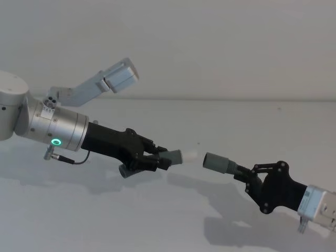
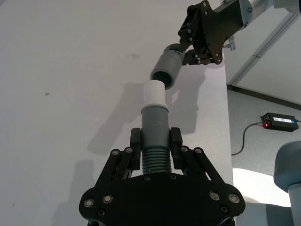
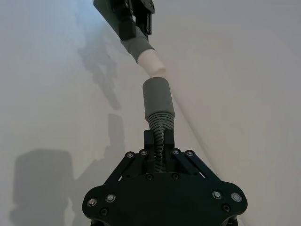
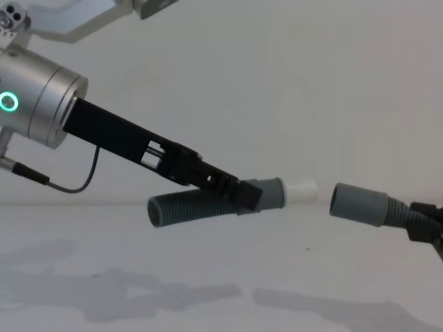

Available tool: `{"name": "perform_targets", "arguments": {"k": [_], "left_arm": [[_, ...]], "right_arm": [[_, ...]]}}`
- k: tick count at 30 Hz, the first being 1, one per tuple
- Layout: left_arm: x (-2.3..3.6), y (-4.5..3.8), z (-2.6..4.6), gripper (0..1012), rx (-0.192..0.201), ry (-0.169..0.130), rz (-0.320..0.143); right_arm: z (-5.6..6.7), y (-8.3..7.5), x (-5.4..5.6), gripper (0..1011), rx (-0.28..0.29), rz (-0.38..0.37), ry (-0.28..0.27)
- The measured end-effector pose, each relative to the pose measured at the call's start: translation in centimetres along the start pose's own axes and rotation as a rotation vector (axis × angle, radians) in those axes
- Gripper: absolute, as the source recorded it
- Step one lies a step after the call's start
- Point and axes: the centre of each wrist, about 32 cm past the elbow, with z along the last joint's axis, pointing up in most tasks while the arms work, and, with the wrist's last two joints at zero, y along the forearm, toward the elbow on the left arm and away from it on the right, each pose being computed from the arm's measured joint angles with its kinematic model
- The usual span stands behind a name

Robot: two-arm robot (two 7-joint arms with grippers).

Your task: Use both hands to pick up one end of the pipe from the table, align the ends, and insert them.

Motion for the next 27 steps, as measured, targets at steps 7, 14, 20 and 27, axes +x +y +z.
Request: {"name": "perform_targets", "arguments": {"k": [7,14,20,27], "left_arm": [[0.19,-0.06,-0.07,348,0.005,0.016,-0.015],[0.46,-0.02,-0.25,348,0.006,0.030,-0.019],[0.79,0.03,-0.35,348,0.007,0.041,-0.023],[1.23,0.03,-0.43,348,0.010,0.050,-0.031]], "right_arm": [[-0.1,0.4,-0.2,94,-0.016,-0.021,-0.007],[-0.2,0.6,-0.3,93,-0.020,-0.029,-0.013],[-0.4,0.7,-0.2,93,-0.006,-0.023,-0.022],[-0.6,0.7,0.0,94,0.016,-0.011,-0.033]]}}
